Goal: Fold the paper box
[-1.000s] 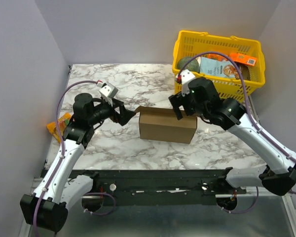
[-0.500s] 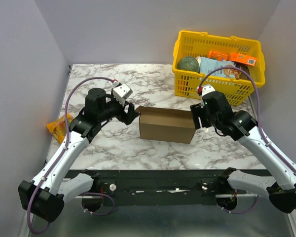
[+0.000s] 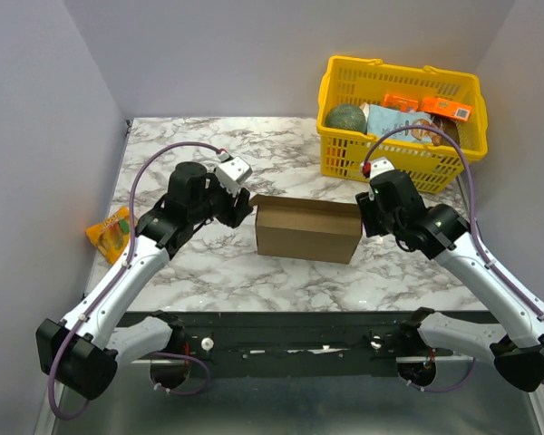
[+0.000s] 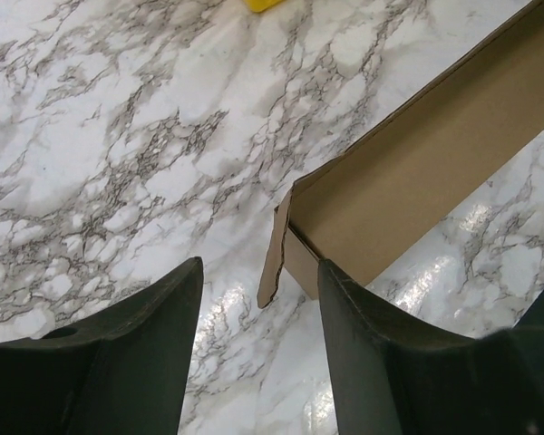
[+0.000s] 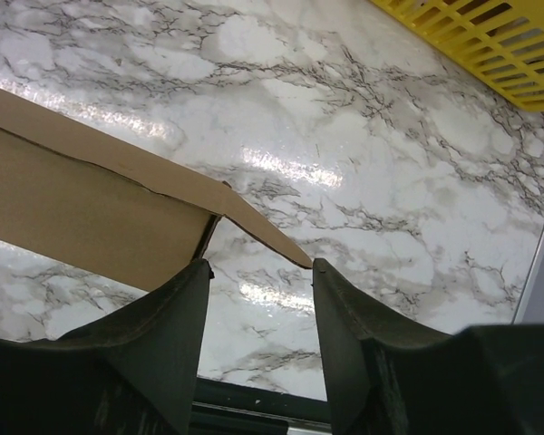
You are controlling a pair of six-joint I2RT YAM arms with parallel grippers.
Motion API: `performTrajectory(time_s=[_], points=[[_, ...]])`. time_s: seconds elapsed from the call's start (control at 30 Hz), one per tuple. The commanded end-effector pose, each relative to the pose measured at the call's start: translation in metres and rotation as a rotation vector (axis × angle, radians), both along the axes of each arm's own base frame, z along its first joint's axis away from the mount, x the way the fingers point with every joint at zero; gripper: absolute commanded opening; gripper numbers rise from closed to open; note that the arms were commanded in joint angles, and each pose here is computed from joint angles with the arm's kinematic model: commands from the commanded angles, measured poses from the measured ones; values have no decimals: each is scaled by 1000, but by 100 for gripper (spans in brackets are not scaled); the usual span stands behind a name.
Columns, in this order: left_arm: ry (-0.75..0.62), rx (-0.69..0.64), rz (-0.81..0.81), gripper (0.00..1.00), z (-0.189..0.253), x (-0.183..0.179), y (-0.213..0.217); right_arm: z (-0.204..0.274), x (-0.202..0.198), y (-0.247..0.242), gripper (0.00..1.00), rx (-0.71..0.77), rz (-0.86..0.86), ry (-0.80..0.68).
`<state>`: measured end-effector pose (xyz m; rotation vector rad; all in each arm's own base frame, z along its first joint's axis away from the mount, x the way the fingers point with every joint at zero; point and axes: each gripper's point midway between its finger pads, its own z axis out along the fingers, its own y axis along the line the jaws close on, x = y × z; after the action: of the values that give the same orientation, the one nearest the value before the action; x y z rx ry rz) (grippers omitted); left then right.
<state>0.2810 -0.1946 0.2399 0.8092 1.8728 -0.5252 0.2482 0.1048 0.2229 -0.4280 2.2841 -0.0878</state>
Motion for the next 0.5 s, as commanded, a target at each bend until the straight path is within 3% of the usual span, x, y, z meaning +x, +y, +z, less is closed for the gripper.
performTrajectory(time_s=[0.0, 0.47], points=[[-12, 30, 21, 55, 3, 5, 1, 0, 1, -6, 51, -17, -8, -20], [33, -31, 46, 15, 4, 4, -9, -1, 4, 1, 17, 7, 19, -27]])
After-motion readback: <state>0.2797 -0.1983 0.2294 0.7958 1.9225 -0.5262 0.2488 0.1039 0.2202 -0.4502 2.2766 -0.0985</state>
